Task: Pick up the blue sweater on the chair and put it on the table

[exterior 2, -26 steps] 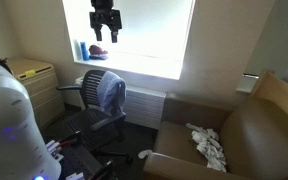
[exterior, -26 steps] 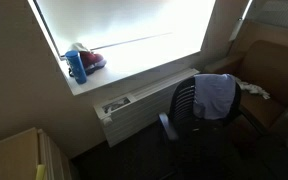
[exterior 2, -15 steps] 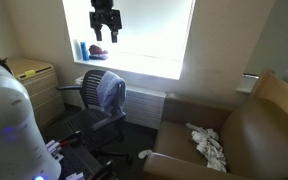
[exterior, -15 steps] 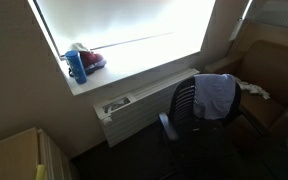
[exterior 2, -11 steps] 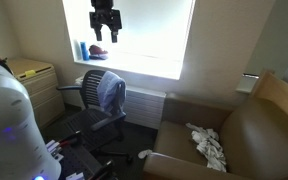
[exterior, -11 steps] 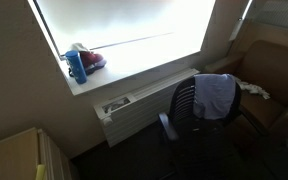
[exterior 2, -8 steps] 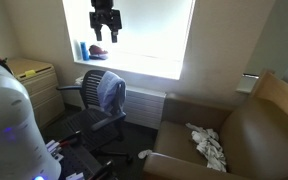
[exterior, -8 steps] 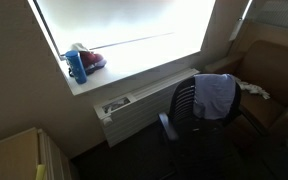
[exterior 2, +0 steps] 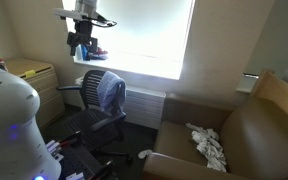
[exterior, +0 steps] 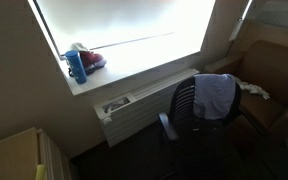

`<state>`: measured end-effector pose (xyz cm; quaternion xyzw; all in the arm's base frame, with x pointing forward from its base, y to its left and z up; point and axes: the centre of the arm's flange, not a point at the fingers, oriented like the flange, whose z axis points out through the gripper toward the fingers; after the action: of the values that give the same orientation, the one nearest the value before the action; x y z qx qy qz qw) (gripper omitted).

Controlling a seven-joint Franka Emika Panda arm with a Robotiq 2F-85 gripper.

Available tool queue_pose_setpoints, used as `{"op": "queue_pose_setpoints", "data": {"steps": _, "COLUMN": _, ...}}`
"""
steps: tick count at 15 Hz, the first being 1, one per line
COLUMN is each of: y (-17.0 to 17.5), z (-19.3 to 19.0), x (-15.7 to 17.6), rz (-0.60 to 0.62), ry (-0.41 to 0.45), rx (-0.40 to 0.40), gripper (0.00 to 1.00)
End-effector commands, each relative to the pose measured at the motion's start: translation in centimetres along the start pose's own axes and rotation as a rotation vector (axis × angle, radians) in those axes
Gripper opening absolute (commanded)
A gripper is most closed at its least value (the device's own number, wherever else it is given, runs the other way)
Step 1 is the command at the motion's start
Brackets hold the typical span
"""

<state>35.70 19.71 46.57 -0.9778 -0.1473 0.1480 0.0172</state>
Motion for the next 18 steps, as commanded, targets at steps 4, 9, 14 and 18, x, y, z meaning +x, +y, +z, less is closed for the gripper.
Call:
{"op": "queue_pose_setpoints", "data": {"steps": 4, "y": -8.1, "z": 4.3, "x": 4.0, "rz": -0.057, "ry": -0.14, "rx": -0.098, "gripper": 1.0}}
{"op": "queue_pose_setpoints", "data": {"steps": 9, "y": -10.0, "z": 6.4, "x": 8.8, "rz": 0.032, "ry": -0.021, "rx": -0.15, "gripper": 1.0}}
{"op": "queue_pose_setpoints", "data": {"steps": 14, "y": -7.2, "z": 10.8, "x": 14.3, "rz": 0.138, "ry": 0.28, "rx": -0.179, "gripper": 1.0}}
{"op": "queue_pose_setpoints", "data": {"steps": 18, "y": -3.9, "z": 13.5, "x": 16.8, "rz": 0.227, "ry": 0.402, "rx": -0.245, "gripper": 1.0}}
